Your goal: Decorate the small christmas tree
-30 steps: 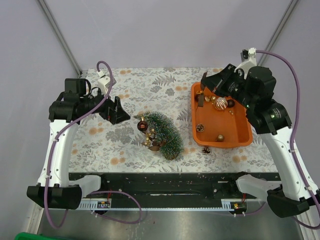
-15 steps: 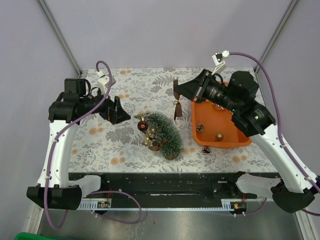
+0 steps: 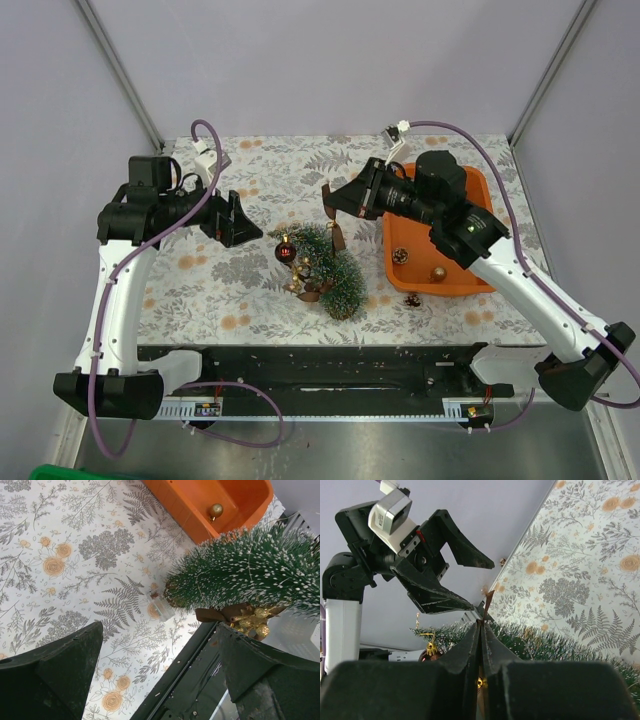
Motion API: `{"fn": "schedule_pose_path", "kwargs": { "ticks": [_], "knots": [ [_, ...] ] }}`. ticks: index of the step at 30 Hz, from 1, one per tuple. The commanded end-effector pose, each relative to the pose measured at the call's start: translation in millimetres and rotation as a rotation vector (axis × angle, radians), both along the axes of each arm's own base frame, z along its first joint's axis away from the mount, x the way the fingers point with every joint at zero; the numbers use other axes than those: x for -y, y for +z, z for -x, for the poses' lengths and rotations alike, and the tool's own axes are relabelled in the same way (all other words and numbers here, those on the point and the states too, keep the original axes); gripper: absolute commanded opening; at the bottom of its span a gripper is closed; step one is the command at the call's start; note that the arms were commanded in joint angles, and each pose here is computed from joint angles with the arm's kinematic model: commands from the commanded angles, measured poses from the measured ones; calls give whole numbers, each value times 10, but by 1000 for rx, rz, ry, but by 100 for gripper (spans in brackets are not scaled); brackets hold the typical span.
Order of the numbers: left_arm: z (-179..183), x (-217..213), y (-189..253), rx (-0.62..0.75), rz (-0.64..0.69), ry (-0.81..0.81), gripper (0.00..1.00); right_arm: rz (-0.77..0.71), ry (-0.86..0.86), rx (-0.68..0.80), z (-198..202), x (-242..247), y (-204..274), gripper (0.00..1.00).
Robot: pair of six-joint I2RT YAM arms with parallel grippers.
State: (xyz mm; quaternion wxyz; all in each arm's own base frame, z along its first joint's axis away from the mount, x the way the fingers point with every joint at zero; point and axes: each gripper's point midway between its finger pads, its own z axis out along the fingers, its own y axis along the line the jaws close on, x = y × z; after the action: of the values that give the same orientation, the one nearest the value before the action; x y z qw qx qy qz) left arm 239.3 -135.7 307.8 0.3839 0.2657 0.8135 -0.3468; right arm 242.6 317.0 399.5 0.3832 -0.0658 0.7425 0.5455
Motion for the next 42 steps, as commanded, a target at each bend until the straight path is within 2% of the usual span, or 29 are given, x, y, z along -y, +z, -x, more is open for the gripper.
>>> {"fn": "schedule_pose_path", "kwargs": {
  "ticks": [1,12,19,22,30,37,42],
  "knots": [
    [-88,77,144,43,57,-18,99,-47,42,37,90,-48,132,9],
    [-99,179,250,61,64,-41,99,14,24,-29,76,-32,-186,21],
    [-63,192,294,79,60,-39,99,56,9,-37,39,-12,-319,41],
    [-59,191,303,84,60,-39,99,79,-1,-32,33,13,-356,47],
    [-59,202,310,80,64,-43,99,141,-26,-7,-25,64,-370,51],
    [-58,206,304,71,68,-43,99,128,-12,-9,-71,-14,-346,50],
    [-61,208,304,75,66,-45,99,137,-47,31,-112,45,-224,52]
  ]
}}
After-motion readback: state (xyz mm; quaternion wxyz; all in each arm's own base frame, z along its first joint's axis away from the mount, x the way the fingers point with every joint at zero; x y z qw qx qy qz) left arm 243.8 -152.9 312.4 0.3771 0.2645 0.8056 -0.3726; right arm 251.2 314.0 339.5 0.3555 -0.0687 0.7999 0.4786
